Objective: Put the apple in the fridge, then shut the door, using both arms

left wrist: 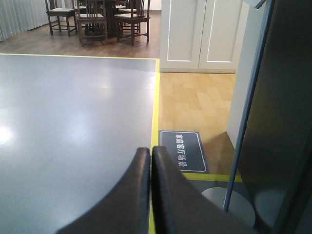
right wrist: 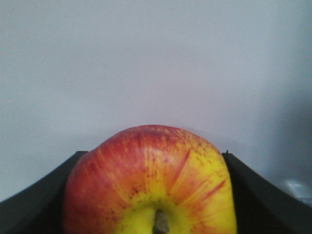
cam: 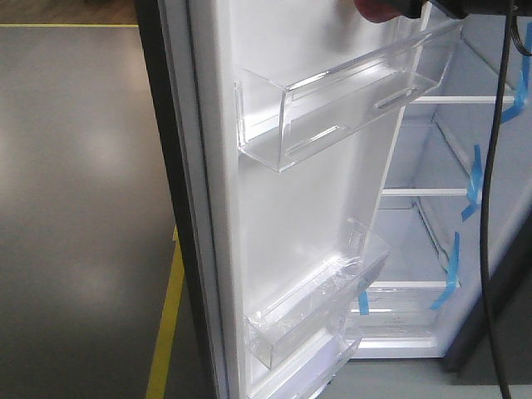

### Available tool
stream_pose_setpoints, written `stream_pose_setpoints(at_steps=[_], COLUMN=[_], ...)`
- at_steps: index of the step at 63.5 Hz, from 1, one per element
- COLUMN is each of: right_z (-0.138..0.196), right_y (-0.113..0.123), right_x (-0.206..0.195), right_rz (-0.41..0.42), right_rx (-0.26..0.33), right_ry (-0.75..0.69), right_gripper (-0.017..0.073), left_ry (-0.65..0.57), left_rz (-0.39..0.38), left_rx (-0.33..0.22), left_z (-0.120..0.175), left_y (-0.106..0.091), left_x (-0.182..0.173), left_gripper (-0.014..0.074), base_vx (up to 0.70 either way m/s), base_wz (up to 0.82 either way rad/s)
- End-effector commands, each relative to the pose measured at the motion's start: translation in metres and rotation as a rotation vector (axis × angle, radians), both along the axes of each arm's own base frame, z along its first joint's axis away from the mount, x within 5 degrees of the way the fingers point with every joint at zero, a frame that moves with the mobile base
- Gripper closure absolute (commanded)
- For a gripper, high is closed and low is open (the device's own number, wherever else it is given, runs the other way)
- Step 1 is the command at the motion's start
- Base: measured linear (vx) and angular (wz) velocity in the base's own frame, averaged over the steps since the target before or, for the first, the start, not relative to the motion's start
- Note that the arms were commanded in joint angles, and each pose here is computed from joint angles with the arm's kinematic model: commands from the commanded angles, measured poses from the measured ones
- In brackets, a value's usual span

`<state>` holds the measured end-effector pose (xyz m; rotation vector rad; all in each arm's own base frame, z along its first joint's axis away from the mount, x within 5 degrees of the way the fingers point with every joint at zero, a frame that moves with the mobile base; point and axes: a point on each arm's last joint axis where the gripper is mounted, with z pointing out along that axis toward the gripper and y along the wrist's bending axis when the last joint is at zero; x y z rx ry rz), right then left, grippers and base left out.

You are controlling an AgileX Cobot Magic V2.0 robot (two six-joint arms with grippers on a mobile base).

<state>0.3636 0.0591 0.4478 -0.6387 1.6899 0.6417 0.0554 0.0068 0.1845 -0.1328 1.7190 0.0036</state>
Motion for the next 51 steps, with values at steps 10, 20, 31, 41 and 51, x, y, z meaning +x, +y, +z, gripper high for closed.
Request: stream_pose_setpoints(at_steps=[10, 20, 31, 41, 51], right_z=[0.027, 0.028, 0.045, 0.064, 0.077], right_y=[0.000, 0.000, 0.001, 0.004, 0.007], right_x=[-0.013, -0.014, -0.034, -0.064, -0.100], right_rz=[-0.018, -0.020, -0.001, 0.041, 0.113], right_rx=[0.069, 0.071, 0.066, 0.017, -0.069], right_ry=[-0.068, -0.073, -0.117, -0.176, -0.197], right_gripper=[-0.0031, 0.0000, 0.0187, 0.0516, 0.0567], left_ry=[-0.051, -0.051, -0.051, -0.051, -0.051], left_rz=[-0.023, -0.023, -0.023, -0.023, -0.023], left_rx=[-0.005, -0.005, -0.005, -0.005, -0.005], left_z=[-0.001, -0.001, -0.001, -0.001, -0.001], left_y=[-0.002, -0.002, -0.002, -0.002, -0.002], left_x=[0.001, 0.001, 0.001, 0.001, 0.001], left_gripper=[0.0600, 0.0600, 0.0600, 0.0600, 0.0600], base_vx=[0.00, 0.00, 0.00, 0.00, 0.00], base_wz=[0.00, 0.00, 0.00, 0.00, 0.00])
